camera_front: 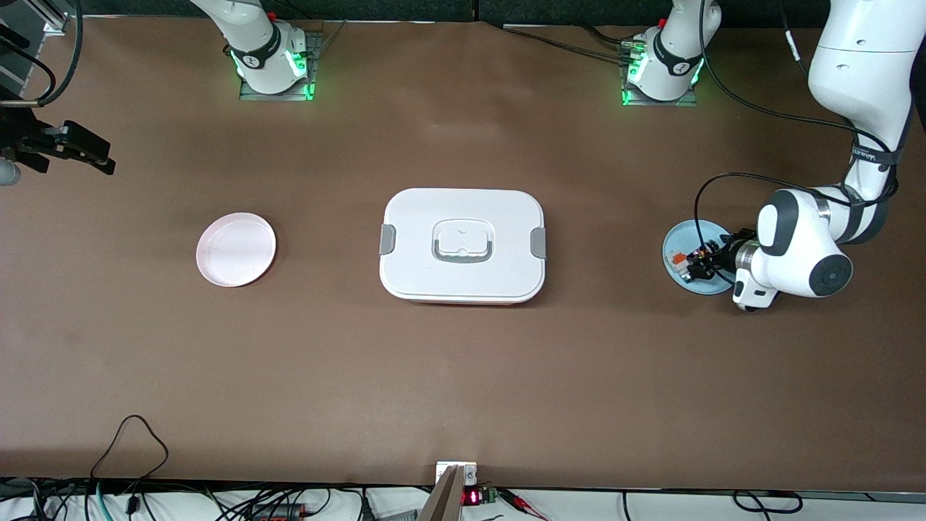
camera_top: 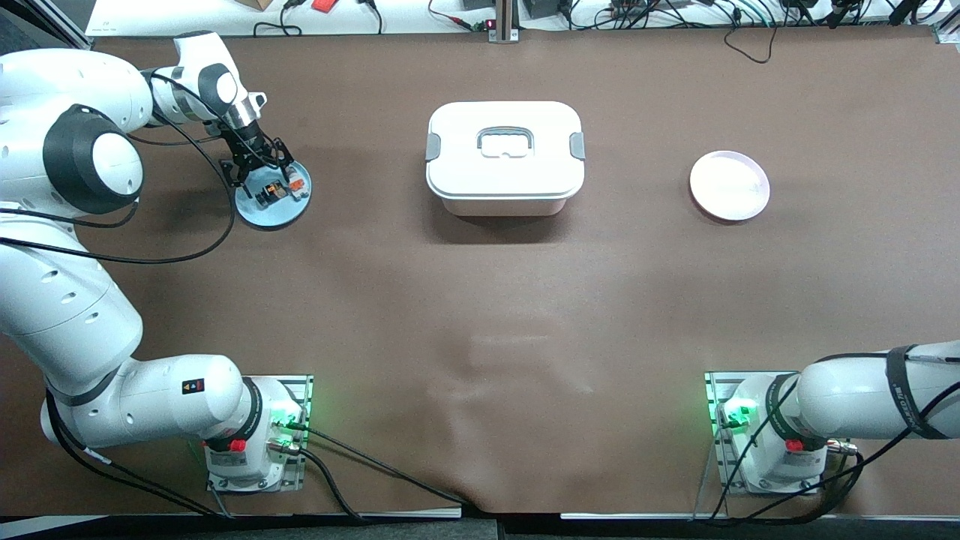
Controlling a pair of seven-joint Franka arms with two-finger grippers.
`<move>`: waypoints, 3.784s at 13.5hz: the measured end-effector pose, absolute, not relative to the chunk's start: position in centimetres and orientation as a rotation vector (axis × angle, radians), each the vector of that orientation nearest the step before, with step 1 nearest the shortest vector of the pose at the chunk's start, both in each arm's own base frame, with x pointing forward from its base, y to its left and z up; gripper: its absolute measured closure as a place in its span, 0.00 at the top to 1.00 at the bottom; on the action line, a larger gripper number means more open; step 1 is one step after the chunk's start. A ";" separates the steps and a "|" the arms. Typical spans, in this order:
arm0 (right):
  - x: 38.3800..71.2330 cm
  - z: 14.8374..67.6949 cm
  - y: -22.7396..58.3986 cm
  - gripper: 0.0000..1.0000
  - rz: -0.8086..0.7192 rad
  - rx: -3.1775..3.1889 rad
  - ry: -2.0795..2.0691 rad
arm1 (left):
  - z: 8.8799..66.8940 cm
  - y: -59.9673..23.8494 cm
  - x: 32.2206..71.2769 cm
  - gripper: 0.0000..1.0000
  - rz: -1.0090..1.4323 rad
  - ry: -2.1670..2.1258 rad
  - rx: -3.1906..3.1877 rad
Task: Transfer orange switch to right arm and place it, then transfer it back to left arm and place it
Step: 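Close the left gripper around the orange switch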
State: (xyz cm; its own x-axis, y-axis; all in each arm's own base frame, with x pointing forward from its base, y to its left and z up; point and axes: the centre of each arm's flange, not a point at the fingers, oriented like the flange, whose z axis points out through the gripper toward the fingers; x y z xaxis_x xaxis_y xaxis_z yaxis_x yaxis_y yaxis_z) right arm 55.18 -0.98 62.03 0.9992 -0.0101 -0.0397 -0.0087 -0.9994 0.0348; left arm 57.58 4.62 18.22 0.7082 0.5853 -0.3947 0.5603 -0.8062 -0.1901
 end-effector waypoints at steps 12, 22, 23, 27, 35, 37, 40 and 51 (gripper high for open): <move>55.0 60.8 -0.5 1.00 -0.158 3.110 -0.003 | 17.9 4.9 56.8 1.00 0.700 -0.835 -2.908; 54.9 60.7 -0.4 1.00 -0.177 3.109 0.000 | 19.6 5.3 56.7 1.00 0.708 -0.807 -2.915; 54.9 60.7 -0.4 1.00 -0.177 3.109 0.000 | 19.6 5.3 56.7 1.00 0.707 -0.807 -2.916; 54.9 60.7 -0.3 1.00 -0.179 3.109 0.000 | 19.4 5.3 56.8 1.00 0.689 -0.809 -2.921; 54.9 60.6 -0.1 1.00 -0.184 3.108 0.008 | 18.3 5.3 56.8 0.96 0.665 -0.788 -2.942; 54.9 60.6 0.0 1.00 -0.184 3.108 0.012 | 18.2 5.6 56.7 0.87 0.667 -0.747 -2.959; 54.9 60.6 0.1 1.00 -0.184 3.108 0.014 | 18.0 6.1 56.5 0.74 0.676 -0.723 -2.969; 54.8 60.5 0.3 1.00 -0.190 3.108 0.020 | 18.0 6.1 56.5 0.72 0.676 -0.717 -2.971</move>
